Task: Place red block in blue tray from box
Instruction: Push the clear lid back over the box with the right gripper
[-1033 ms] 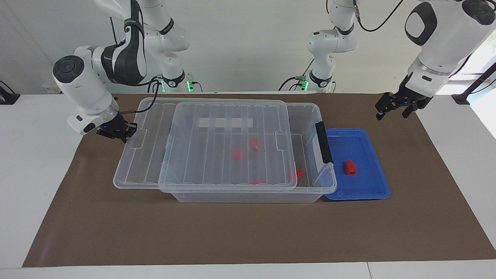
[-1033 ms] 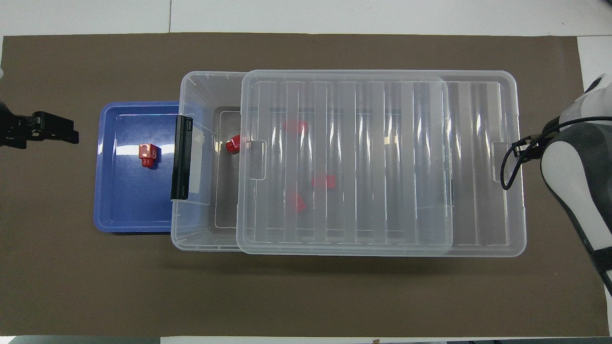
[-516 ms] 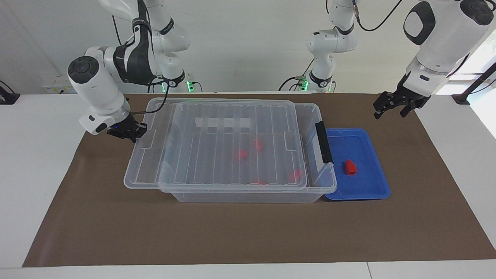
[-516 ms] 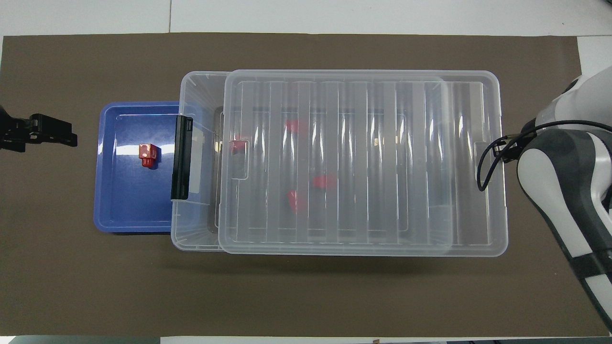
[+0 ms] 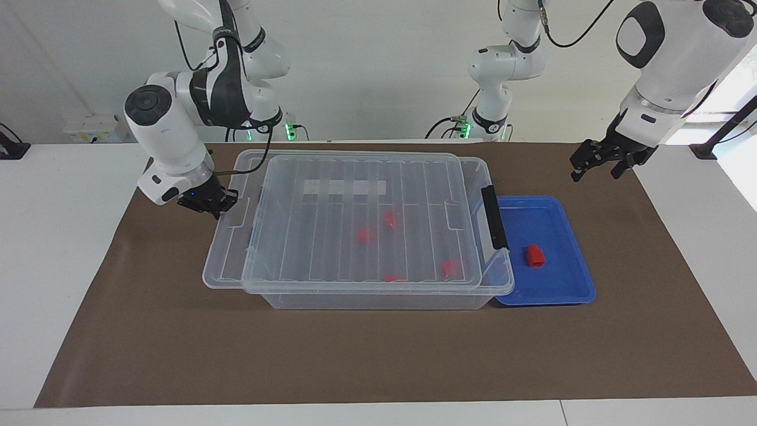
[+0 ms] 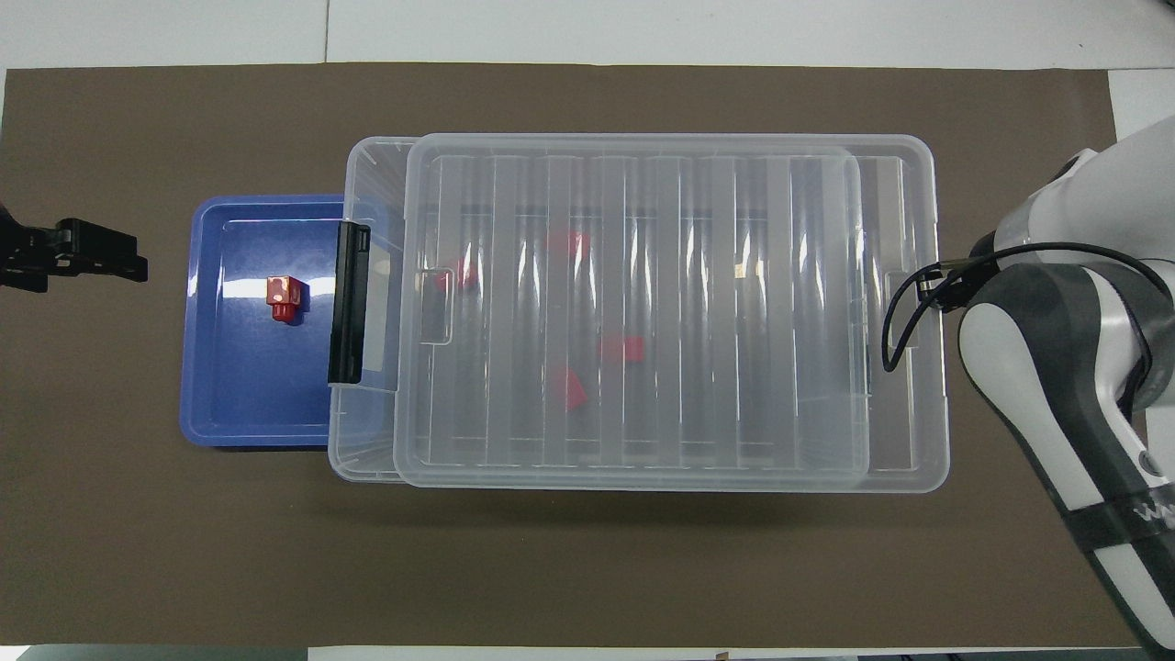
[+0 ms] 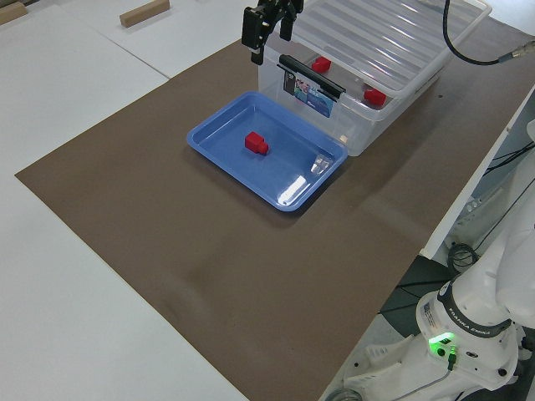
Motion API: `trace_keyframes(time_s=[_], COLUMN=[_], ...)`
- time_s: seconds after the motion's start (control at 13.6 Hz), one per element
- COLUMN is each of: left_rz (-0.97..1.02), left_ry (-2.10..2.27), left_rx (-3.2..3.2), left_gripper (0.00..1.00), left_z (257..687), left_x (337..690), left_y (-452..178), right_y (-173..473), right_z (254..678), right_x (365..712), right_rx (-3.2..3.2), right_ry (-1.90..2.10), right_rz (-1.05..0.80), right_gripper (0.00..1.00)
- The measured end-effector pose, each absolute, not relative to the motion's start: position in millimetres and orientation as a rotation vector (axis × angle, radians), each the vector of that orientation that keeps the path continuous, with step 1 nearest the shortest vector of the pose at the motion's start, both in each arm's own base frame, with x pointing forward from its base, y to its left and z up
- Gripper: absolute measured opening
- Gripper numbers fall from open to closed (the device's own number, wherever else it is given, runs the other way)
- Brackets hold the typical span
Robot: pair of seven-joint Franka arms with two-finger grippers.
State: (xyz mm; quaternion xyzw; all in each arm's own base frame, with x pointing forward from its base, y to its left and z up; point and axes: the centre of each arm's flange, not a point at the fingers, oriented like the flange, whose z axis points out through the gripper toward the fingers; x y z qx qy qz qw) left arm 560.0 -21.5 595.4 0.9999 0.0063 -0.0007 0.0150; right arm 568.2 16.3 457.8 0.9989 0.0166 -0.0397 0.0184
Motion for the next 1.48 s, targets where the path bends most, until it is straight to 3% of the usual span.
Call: trace_keyframes(time_s=[1.48], left_rz=[-0.002], left_ry=[0.02], left_rx=[3.111], left_gripper=[1.0], left_z=[595], left_x=[560], left_y=[-21], right_y=[43], right_z=[457], right_x=[563], right_rx=[3.102], right_ry=[-0.011], right_rz=[-0.099], right_gripper=[0.01])
